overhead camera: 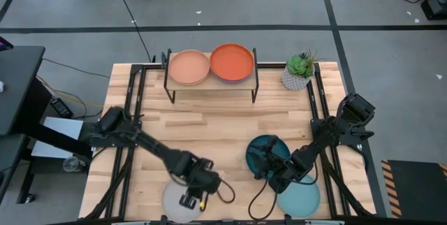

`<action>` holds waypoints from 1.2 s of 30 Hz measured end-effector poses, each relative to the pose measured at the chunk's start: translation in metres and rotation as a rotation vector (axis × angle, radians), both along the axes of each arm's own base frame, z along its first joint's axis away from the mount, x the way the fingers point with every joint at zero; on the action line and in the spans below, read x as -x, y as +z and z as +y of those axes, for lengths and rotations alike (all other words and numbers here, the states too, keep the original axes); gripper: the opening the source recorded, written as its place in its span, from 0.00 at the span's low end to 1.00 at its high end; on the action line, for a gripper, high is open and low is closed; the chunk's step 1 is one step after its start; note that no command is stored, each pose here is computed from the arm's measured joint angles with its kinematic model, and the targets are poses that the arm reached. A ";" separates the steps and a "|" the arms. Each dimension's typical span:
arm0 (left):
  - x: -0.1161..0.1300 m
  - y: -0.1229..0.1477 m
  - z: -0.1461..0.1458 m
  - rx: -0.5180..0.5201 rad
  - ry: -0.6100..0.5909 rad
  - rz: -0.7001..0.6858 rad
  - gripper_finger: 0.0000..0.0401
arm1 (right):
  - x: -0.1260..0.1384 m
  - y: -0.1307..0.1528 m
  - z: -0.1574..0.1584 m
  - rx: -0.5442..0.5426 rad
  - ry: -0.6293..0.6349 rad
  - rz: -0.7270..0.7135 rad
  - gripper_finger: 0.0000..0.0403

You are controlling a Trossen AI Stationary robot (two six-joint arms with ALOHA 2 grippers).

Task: Place and stack plates onto a shelf
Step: Stack the gray plate on top of the brown plate on the shelf

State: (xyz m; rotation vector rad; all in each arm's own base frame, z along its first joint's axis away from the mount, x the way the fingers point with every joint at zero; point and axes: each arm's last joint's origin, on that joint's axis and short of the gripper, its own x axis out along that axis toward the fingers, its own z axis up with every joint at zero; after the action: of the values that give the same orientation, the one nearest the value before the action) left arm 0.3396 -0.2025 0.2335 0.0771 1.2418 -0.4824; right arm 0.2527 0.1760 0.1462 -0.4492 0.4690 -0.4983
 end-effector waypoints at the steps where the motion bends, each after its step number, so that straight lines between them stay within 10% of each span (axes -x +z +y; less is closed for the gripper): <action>1: 0.002 0.000 -0.006 0.009 0.018 -0.010 0.35 | 0.000 0.000 -0.001 0.000 -0.003 0.000 0.33; 15: 0.000 -0.025 -0.028 0.092 0.296 0.125 0.35 | -0.007 0.000 -0.008 0.002 -0.016 0.012 0.33; 36: 0.000 -0.084 -0.004 -0.408 0.252 0.208 0.35 | -0.009 0.003 -0.006 -0.001 0.012 0.007 0.33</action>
State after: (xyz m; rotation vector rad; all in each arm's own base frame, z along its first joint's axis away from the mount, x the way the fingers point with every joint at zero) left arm 0.3394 -0.2062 0.1499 0.2170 1.5174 -0.0128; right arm 0.2621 0.1701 0.1488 -0.4521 0.4728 -0.4852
